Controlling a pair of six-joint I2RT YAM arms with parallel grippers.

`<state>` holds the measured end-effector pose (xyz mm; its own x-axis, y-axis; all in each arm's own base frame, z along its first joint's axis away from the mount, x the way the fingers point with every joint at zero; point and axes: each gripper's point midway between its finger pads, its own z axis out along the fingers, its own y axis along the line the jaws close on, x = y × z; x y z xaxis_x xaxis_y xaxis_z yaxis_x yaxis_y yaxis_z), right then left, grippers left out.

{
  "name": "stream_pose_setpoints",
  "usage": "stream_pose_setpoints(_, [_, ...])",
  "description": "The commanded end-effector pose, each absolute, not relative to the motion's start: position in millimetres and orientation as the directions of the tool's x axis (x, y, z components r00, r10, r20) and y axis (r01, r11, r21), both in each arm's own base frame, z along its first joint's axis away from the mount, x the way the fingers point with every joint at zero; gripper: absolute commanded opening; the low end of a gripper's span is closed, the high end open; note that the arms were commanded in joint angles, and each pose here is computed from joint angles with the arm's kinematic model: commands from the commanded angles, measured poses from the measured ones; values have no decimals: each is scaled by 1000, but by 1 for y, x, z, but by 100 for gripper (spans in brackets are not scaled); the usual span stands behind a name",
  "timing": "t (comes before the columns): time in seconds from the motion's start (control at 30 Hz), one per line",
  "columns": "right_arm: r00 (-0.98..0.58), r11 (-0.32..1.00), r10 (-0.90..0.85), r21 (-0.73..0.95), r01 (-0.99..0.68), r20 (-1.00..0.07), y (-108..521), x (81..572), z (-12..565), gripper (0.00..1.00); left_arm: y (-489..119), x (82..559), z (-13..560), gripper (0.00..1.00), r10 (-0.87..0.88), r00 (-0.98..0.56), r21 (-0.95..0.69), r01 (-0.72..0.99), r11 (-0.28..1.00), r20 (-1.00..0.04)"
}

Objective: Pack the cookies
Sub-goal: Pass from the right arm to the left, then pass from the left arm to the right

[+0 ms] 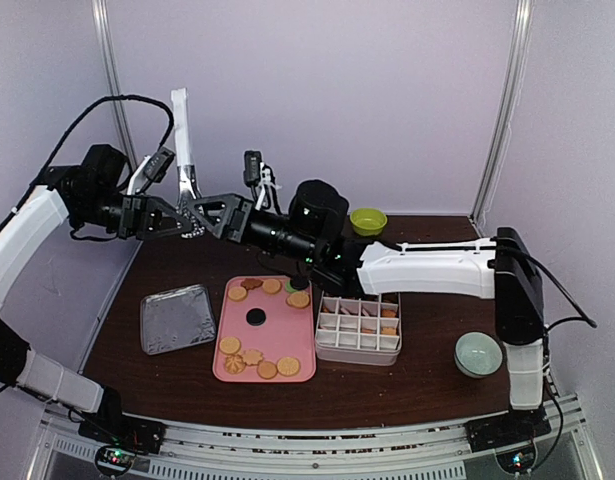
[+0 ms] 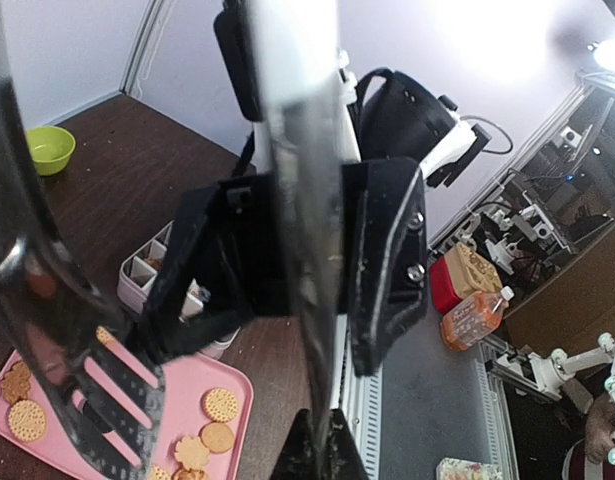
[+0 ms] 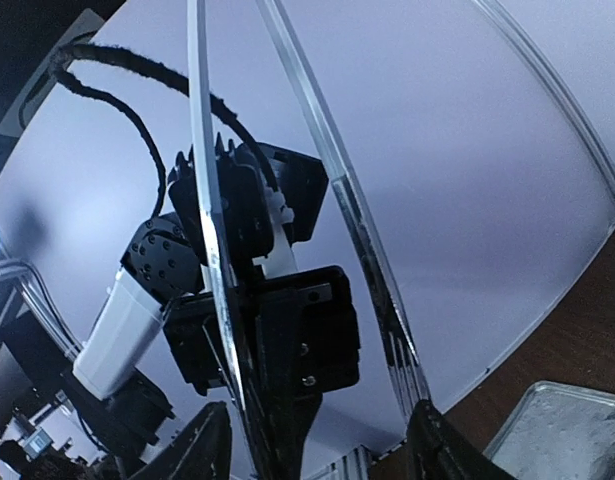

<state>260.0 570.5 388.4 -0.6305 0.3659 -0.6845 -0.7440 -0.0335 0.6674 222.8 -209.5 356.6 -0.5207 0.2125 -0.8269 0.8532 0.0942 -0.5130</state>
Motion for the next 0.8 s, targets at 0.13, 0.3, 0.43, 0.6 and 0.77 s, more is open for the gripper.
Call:
stream_pose_setpoints(0.13, [-524, 25, 140, 532, -846, -840, 505, 266, 400, 73, -205, 196, 307, 0, 470, -387, -396, 914, 85, -793])
stream_pose_setpoints(0.3, [-468, -60, -8, 468, -882, -884, 501, 241, 402, 82, -202, 176, 288, 0, 574, -342, -400, 916, 28, -744])
stream_pose_setpoints(0.43, [-450, -117, -46, 453, -884, -892, 504, 230, 404, 84, -203, 163, 284, 0, 630, -300, -392, 920, -7, -717])
stream_pose_setpoints(0.6, [-437, -148, -108, 449, -881, -893, 513, 223, 400, 81, -206, 155, 282, 0, 669, -254, -369, 929, -33, -698])
stream_pose_setpoints(0.77, [-392, -173, -154, 416, -893, -907, 522, 208, 399, 78, -206, 154, 280, 0, 684, -249, -366, 930, -28, -686])
